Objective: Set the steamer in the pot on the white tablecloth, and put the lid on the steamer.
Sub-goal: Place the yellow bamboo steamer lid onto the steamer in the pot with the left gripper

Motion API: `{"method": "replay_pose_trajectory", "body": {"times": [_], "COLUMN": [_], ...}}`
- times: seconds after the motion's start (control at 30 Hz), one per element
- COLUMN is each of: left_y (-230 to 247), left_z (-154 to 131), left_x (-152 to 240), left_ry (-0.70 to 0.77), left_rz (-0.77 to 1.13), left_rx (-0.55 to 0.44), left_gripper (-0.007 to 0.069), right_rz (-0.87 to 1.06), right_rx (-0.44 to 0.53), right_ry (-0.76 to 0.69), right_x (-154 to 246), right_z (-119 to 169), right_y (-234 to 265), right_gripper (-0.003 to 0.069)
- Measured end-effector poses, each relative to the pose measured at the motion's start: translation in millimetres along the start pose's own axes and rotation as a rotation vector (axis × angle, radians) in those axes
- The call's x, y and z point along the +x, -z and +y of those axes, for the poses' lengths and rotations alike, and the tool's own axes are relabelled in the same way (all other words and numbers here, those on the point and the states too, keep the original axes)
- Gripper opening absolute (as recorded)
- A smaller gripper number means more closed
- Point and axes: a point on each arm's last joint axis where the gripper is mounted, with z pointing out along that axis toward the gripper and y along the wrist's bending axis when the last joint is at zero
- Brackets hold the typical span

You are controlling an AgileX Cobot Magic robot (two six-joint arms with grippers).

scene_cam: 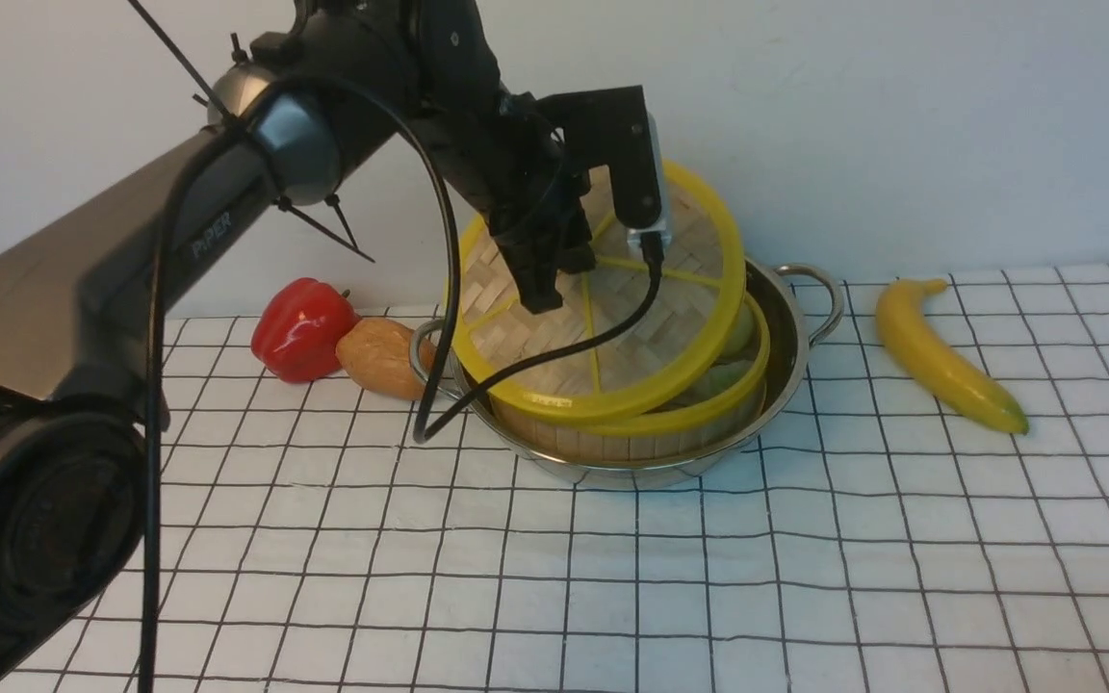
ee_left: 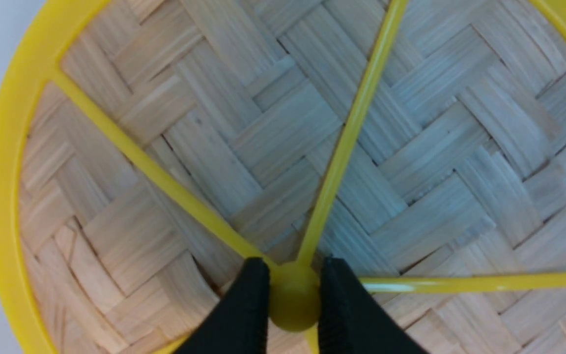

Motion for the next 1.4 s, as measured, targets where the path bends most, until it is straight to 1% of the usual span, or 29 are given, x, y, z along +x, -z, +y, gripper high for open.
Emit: {"method": "replay_pose_trajectory", "body": {"times": [0.2, 0.5, 0.73, 0.87, 1.13, 1.3, 1.4], "left_y": [0, 0, 0, -3, -27, -32, -32], "left_z": [0, -2, -1, -1, -6, -5, -5], "left_x": [-1, -5, -7, -7, -1, -1, -1], "left_ry": [-0.009, -0.097, -0.136, -0.136, -0.128, -0.125, -0.147], "left_rz": [-0.001, -0.05, -0.069, -0.07, -0.054, -0.057, -0.06], "left_rx": [0.0, 0.015, 0.0, 0.004, 0.043, 0.035, 0.032], "left_gripper": [0.0116, 0.0116, 0.0116, 0.0116, 0.0116, 0.0116, 0.0116], "right_rz": [0.0, 0.0, 0.0, 0.0, 0.0, 0.0, 0.0], "right_rx": [0.0, 0.0, 0.0, 0.0, 0.0, 0.0, 0.0], "right_ry": [0.0, 0.0, 0.0, 0.0, 0.0, 0.0, 0.0], "right_x": [0, 0, 0, 0, 0, 0, 0], "right_z": [0, 0, 0, 0, 0, 0, 0], "right_y": [0, 0, 0, 0, 0, 0, 0], "right_gripper": [0.024, 0.024, 0.024, 0.024, 0.024, 0.024, 0.024]}}
